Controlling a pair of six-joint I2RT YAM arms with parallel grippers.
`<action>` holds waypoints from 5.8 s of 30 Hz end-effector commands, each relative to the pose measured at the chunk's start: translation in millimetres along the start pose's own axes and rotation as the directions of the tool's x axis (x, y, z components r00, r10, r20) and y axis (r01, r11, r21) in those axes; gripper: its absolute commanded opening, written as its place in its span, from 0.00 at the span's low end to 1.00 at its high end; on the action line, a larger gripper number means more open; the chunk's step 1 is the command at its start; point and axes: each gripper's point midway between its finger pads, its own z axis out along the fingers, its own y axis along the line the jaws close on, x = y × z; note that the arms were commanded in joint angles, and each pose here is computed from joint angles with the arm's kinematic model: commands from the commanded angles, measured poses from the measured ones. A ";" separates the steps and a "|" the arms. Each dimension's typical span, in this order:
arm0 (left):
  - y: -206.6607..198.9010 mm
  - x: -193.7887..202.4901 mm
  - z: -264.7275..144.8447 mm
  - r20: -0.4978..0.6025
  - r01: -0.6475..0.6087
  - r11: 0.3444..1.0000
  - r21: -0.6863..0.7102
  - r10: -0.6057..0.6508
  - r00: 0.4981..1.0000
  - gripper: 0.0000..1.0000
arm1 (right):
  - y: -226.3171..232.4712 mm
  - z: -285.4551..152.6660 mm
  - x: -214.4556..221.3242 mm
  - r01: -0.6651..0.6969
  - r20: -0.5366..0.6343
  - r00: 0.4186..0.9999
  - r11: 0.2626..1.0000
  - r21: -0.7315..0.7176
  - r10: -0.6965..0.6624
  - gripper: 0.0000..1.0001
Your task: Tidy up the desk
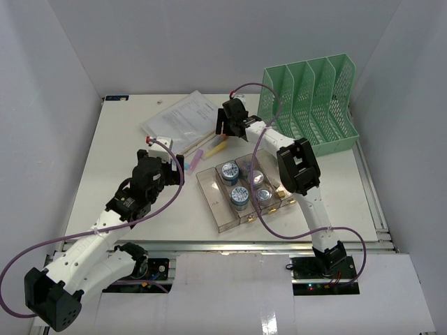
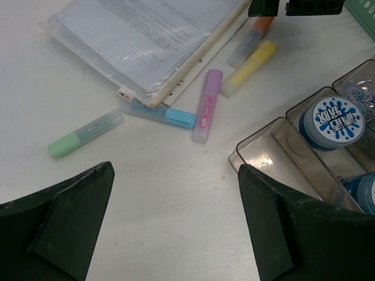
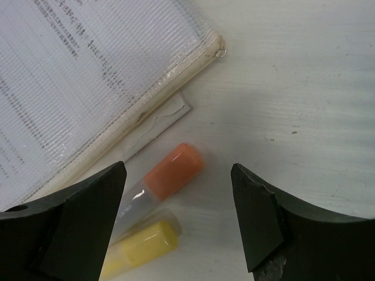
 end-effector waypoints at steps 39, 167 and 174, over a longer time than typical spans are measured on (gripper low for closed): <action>3.4 4.5 5.9 -0.011 -0.007 1.000 -0.014 0.007 1.000 0.98 | 23.8 33.8 40.4 -0.196 -0.063 0.979 0.981 -0.007 0.195 0.52; -141.3 10.9 157.0 -0.573 0.250 0.939 0.236 -0.073 0.817 0.70 | -53.3 -379.9 57.5 0.664 0.590 0.746 0.274 -0.695 -0.310 0.82; -155.0 43.5 170.6 -0.648 0.179 0.952 0.247 0.025 0.762 0.71 | -58.7 -382.3 59.0 0.647 0.583 0.761 0.274 -0.712 -0.284 0.82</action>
